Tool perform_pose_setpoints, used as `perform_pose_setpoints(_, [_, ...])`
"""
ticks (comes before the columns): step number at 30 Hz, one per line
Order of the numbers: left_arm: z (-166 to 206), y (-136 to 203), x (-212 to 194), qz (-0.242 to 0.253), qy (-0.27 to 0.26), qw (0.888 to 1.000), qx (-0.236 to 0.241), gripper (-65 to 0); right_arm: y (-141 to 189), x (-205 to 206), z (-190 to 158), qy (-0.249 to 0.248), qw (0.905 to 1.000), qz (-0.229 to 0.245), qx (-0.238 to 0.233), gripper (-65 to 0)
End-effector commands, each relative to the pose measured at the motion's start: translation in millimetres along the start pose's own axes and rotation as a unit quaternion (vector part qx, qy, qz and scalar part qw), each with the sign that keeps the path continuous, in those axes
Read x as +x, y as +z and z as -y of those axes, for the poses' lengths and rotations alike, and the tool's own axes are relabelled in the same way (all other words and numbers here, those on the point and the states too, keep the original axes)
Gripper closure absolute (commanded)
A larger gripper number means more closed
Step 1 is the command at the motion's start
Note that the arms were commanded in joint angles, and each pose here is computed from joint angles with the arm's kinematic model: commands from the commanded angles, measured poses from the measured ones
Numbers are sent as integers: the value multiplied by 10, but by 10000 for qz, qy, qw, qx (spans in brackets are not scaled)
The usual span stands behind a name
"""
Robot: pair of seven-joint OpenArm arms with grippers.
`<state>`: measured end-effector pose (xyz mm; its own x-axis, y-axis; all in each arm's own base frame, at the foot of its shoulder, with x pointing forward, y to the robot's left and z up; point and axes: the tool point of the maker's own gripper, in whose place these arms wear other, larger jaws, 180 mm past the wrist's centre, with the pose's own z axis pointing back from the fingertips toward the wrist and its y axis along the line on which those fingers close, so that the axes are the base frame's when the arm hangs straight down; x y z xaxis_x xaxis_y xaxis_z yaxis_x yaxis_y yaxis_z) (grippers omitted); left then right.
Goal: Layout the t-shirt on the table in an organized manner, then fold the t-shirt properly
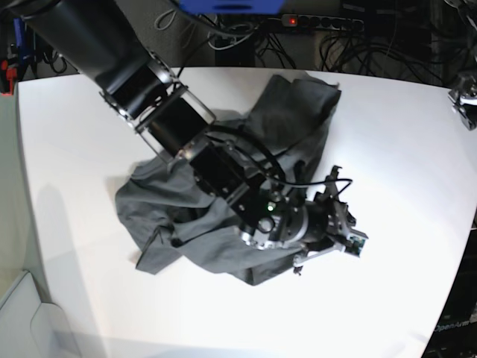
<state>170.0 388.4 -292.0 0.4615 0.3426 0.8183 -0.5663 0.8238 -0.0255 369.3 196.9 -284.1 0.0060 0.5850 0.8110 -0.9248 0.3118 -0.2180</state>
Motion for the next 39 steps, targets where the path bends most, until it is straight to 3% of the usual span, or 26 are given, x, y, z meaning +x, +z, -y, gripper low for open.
perform_pose_setpoints(1, [36, 17, 125, 191, -137, 9997, -59, -499, 45, 268, 78, 64, 9994, 334, -71, -168])
perform_pose_setpoints(5, [185, -15, 84, 146, -209, 9993, -258, -499, 15, 193, -86, -47, 9993, 354, 65, -257])
perform_pose_setpoints(11, [607, -108, 88, 170, -188, 9967, -768, -499, 159, 387, -111, -37, 9975, 697, -50, -283])
perform_pose_setpoints(16, [1283, -202, 143, 234, -183, 9873, -1563, -499, 606, -289, 359, -313, 9967, 18, -753, -283])
perform_pose_setpoints(20, [1848, -303, 143, 196, 48, 9773, -2109, -499, 1098, -721, 727, -406, 9887, -369, -1396, -283])
perform_pose_setpoints(24, [2197, -569, -30, -154, 149, 9744, -2238, -498, 1526, -1112, 971, -588, 9770, -763, -1901, -283])
perform_pose_setpoints(27, [2390, -726, -184, -422, 127, 9726, -2284, -498, 1834, -1326, 1010, -708, 9683, -923, -2209, -283])
perform_pose_setpoints(35, [3005, -903, -403, -370, -65, 9613, -2729, -496, 2450, -1734, 936, -881, 9495, -1239, -2743, -283])
perform_pose_setpoints(39, [3062, -981, -488, -426, -45, 9614, -2717, -496, 2693, -1896, 868, -1088, 9386, -1339, -2988, -283])
